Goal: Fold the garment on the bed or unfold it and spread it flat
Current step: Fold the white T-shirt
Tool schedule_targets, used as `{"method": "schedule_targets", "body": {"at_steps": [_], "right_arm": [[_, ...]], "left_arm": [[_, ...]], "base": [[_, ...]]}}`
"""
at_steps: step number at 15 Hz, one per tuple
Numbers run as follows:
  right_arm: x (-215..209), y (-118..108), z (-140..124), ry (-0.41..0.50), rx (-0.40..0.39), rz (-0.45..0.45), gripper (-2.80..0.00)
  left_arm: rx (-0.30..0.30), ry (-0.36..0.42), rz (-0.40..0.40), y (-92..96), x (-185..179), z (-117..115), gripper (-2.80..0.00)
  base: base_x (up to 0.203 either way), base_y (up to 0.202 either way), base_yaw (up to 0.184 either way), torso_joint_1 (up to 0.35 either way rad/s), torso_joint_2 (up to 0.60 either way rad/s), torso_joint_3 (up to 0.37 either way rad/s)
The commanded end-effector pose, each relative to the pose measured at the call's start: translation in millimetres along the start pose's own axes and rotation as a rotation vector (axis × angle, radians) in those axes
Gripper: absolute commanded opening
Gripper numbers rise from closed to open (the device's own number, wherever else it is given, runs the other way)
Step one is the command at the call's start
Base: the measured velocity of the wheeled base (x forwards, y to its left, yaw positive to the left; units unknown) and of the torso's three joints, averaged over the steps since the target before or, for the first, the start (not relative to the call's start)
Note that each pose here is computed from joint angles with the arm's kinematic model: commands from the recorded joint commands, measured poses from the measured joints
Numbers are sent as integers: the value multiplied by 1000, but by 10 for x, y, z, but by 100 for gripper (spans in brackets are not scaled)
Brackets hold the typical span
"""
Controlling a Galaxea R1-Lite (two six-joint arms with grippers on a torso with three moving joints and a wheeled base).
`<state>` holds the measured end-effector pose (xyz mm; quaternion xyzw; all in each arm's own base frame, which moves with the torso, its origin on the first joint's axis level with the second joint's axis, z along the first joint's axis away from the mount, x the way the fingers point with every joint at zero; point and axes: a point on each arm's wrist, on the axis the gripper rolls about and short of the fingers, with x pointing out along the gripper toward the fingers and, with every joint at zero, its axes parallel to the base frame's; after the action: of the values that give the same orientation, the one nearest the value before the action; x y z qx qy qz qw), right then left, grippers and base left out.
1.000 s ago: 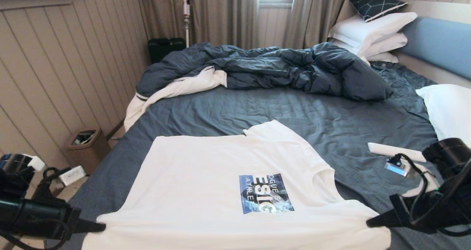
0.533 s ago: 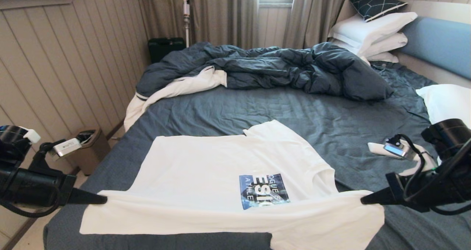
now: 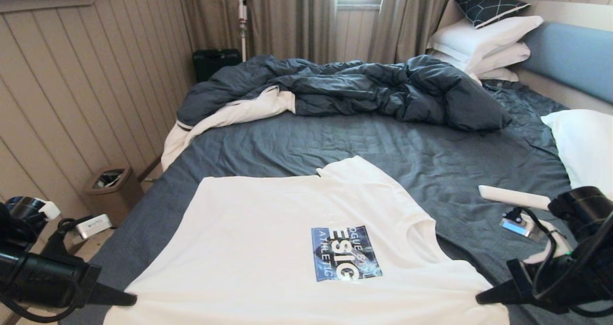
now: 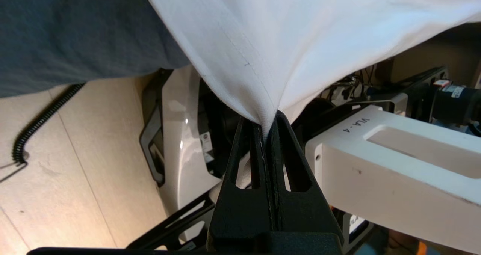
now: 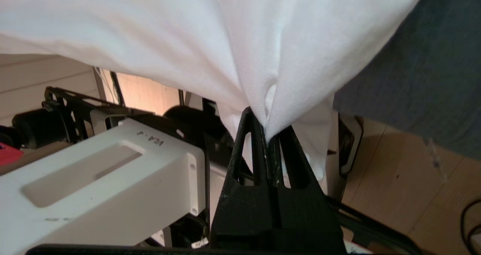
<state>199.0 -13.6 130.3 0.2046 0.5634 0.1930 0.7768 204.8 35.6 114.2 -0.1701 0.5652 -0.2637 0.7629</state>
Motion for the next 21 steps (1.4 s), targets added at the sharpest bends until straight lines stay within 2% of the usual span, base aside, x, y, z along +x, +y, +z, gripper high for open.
{"method": "schedule_targets", "body": {"at_steps": [1,6,9,18,21], "right_arm": [[40,-23,-99,32,19,5,-280],[62,-16,-285,68,37,6,-280],[22,43,-427,120,52,9,-280],[45,30,-669,171,54,8,-280],[31,40,-742,171,52,7,-280]], "left_arm": [[-10,14,-9,-7,19,-64,-280],[-8,28,2,-83,0,-229,-280],[6,25,26,-124,-31,-293,-280],[-8,90,54,-230,-85,-490,-280],[-2,86,57,-282,-106,-577,-280]], "base": [[0,0,0,0,0,0],[0,0,0,0,0,0],[0,0,0,0,0,0],[0,0,0,0,0,0],[0,0,0,0,0,0]]}}
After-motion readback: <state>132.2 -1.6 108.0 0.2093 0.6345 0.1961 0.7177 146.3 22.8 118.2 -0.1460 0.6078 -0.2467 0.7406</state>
